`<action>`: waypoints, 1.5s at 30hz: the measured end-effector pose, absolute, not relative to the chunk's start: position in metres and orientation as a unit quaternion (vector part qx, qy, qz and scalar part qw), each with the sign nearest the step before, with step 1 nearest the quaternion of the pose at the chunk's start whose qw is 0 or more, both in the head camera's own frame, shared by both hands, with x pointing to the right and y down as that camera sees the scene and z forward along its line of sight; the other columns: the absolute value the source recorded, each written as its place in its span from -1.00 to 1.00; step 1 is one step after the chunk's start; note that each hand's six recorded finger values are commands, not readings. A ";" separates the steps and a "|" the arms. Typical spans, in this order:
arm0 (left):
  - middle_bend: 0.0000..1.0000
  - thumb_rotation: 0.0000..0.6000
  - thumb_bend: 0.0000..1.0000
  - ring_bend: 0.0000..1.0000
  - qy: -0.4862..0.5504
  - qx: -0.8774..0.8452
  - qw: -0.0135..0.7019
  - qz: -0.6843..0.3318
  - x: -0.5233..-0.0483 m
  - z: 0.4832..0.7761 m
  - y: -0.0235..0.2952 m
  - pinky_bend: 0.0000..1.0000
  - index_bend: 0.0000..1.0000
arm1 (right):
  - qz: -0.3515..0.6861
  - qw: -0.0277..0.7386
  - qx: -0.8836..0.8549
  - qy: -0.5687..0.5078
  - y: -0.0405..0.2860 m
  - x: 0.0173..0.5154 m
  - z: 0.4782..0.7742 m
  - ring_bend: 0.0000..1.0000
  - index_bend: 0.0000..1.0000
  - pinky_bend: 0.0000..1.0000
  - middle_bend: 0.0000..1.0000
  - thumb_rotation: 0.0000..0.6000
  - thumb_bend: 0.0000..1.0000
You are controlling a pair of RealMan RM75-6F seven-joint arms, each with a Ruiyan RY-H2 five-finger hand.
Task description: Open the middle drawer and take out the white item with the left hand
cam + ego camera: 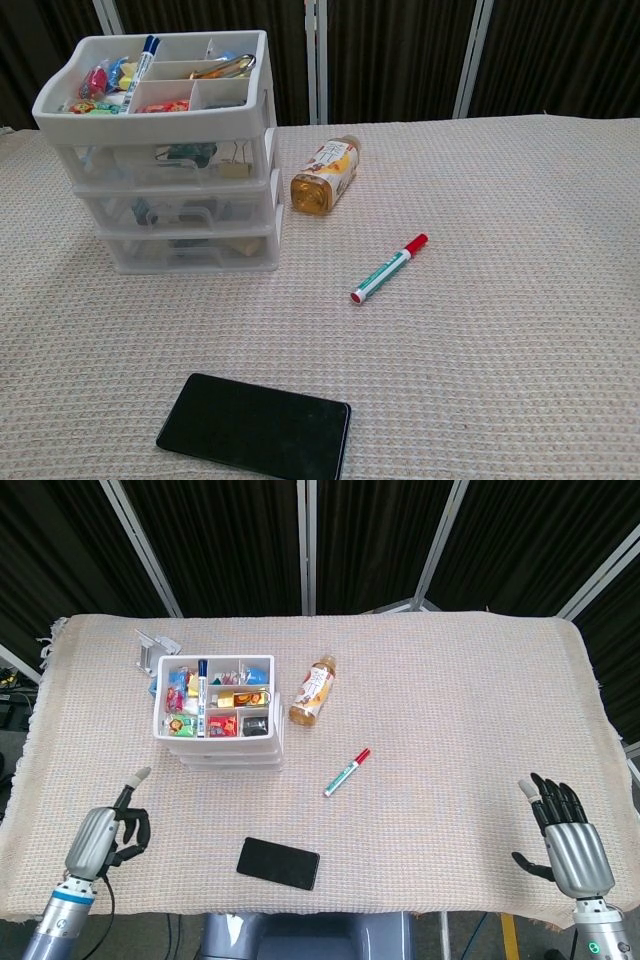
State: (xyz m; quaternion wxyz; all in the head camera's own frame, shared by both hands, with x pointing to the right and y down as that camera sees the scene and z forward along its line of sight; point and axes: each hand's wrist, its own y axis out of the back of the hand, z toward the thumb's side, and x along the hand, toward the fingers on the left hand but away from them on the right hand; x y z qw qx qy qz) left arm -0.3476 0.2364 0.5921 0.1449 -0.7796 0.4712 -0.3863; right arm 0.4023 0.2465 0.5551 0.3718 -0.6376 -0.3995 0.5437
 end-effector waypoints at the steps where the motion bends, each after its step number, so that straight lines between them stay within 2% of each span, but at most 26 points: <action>1: 0.54 1.00 0.46 0.61 0.462 -0.790 0.126 -0.384 -0.341 0.597 0.236 0.28 -1.00 | 0.543 0.371 -0.638 -0.401 0.246 0.403 0.554 -1.00 -1.00 -1.00 -1.00 1.00 -0.96; 8: 0.54 1.00 0.48 0.61 0.423 -0.832 0.029 -0.357 -0.309 0.617 0.231 0.28 -1.00 | 0.540 0.368 -0.641 -0.403 0.246 0.403 0.551 -1.00 -1.00 -1.00 -1.00 1.00 -0.96; 13: 0.54 1.00 0.48 0.61 0.430 -0.832 0.006 -0.349 -0.297 0.632 0.223 0.28 -1.00 | 0.536 0.367 -0.643 -0.404 0.247 0.402 0.549 -1.00 -1.00 -1.00 -1.00 1.00 -0.96; 29: 0.54 1.00 0.48 0.61 0.439 -0.825 0.001 -0.357 -0.274 0.665 0.205 0.28 -1.00 | 0.532 0.364 -0.647 -0.407 0.246 0.403 0.546 -1.00 -1.00 -1.00 -1.00 1.00 -0.96; 45: 0.54 1.00 0.50 0.61 0.433 -0.832 -0.003 -0.347 -0.254 0.670 0.192 0.28 -1.00 | 0.534 0.365 -0.650 -0.400 0.249 0.400 0.549 -1.00 -1.00 -1.00 -1.00 1.00 -0.96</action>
